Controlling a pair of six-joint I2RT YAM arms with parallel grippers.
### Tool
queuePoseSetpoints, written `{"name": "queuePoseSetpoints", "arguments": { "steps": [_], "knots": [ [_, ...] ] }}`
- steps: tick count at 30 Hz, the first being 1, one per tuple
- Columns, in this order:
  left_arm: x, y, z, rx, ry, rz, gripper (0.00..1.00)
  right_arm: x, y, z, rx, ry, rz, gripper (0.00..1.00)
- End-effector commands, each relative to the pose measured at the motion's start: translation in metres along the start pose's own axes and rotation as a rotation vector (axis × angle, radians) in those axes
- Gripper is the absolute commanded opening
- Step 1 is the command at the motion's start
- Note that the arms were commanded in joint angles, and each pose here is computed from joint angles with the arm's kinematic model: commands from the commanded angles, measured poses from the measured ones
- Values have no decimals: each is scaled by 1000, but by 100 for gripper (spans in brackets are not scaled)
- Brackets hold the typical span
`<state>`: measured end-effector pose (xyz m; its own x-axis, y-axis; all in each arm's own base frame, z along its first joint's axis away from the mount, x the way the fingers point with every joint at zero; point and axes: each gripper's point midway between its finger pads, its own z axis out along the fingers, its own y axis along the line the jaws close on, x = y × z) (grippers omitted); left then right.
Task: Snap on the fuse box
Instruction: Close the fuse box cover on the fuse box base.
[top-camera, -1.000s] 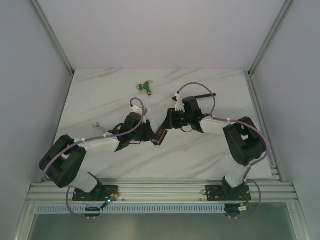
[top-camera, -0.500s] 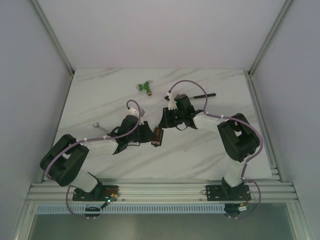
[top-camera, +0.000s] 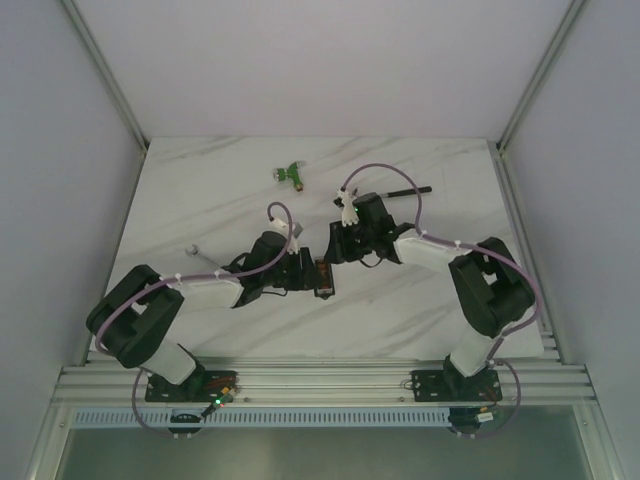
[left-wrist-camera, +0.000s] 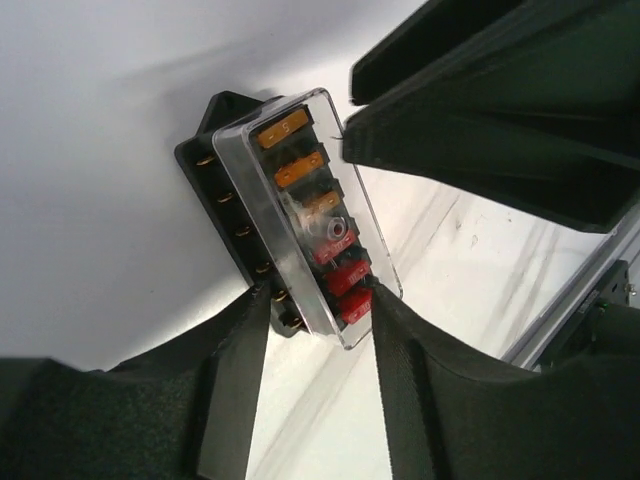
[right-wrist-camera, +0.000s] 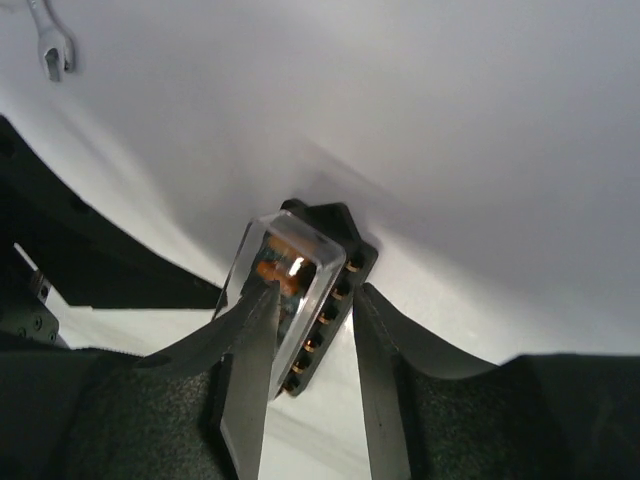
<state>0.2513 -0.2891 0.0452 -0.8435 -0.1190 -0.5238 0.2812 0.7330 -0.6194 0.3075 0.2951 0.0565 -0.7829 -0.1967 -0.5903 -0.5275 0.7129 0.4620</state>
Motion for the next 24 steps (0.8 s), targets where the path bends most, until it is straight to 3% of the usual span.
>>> {"name": "queuePoseSetpoints", "arguments": {
  "steps": [1, 11, 18, 24],
  "knots": [
    [-11, -1, -15, -27, -41, 14, 56, -9, 8, -21, 10, -34, -33, 43],
    [-35, 10, -3, -78, -66, -4, 56, 14, 19, -14, -64, 57, 26, 38],
    [-18, 22, 14, -94, 10, -42, 45, 36, 17, -3, -83, 132, 60, 35],
    [5, 37, 20, -123, 66, -93, 34, 57, 3, 7, -35, 203, 86, 26]
  ]
}}
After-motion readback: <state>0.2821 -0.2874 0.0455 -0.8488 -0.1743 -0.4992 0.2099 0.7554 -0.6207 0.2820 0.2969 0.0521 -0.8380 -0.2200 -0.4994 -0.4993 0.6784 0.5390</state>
